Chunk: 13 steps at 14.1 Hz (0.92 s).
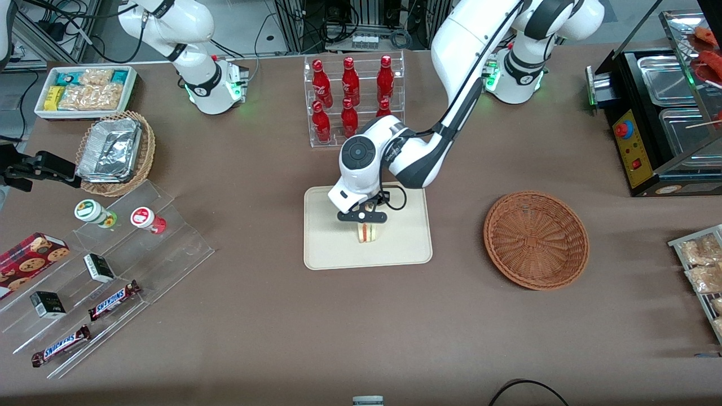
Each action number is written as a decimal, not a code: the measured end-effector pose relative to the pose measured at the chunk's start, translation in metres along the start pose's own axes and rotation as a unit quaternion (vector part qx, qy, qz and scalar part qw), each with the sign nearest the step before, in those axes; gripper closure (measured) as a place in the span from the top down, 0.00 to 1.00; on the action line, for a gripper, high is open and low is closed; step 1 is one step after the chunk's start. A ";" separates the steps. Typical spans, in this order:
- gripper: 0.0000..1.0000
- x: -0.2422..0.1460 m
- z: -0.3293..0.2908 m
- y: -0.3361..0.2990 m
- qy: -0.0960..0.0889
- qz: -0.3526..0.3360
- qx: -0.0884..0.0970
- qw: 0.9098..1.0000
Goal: Place sandwich from basket to tray
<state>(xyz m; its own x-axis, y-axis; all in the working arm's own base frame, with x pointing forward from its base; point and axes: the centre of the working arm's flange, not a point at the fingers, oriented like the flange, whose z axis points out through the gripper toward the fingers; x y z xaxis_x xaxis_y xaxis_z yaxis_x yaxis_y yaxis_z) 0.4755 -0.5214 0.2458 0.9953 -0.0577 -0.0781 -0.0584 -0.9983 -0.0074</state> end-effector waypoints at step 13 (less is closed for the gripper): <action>1.00 0.057 -0.220 -0.146 0.028 -0.168 -0.007 0.985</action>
<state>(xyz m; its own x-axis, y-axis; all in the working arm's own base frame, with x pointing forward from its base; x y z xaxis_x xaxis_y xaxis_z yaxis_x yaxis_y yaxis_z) 0.5573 -0.3812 0.4615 0.9608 0.2765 -0.0180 0.2764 -0.9610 -0.0092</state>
